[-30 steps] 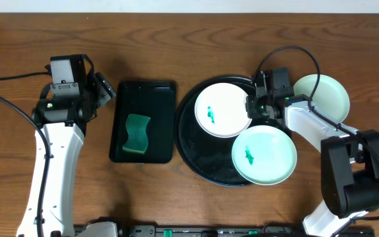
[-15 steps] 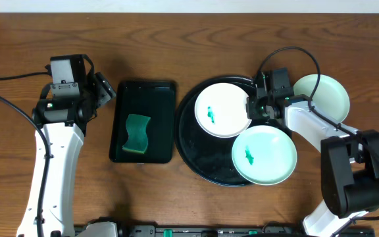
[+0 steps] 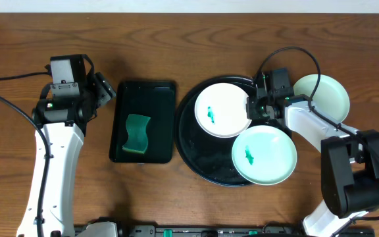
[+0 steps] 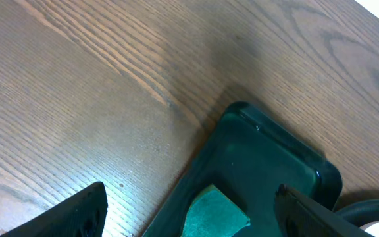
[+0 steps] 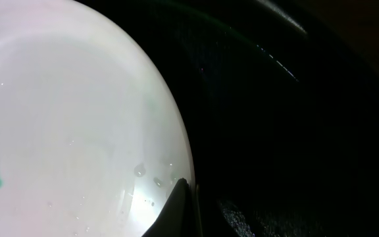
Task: Clean dirty plates on tray and stack at the side
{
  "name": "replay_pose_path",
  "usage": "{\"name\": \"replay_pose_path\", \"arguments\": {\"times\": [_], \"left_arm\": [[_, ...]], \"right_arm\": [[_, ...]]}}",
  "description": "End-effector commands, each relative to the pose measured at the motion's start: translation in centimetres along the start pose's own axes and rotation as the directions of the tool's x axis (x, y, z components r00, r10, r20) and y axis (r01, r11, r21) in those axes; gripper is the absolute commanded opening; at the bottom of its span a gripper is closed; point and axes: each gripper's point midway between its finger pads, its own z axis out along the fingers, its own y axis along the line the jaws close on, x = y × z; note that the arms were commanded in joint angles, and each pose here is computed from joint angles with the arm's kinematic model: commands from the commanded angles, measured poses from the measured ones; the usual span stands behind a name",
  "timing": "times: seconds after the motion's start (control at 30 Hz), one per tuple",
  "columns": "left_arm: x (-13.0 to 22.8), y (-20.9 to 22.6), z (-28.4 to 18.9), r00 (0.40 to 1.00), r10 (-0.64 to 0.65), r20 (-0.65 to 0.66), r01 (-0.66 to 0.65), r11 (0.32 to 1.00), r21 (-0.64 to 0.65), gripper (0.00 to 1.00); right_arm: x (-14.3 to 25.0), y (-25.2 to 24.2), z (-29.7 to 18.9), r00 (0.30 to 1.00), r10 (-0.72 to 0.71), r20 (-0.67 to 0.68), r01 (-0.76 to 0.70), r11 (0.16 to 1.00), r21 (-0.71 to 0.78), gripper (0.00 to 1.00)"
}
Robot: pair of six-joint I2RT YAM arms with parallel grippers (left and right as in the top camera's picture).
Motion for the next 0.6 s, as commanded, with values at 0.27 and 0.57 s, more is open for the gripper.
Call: {"name": "replay_pose_path", "arguments": {"times": [0.27, 0.57], "left_arm": [[-0.4, 0.0, -0.2, 1.000, -0.014, 0.011, 0.014, 1.000, 0.001, 0.81], [4.0, -2.3, -0.3, 0.969, 0.195, -0.154, -0.173, 0.974, 0.144, 0.75]], "right_arm": [[0.1, 0.0, 0.1, 1.000, 0.007, -0.008, -0.007, 1.000, 0.003, 0.20], [0.6, -0.3, 0.1, 0.997, 0.070, -0.028, -0.069, 0.997, 0.023, 0.03]]}}
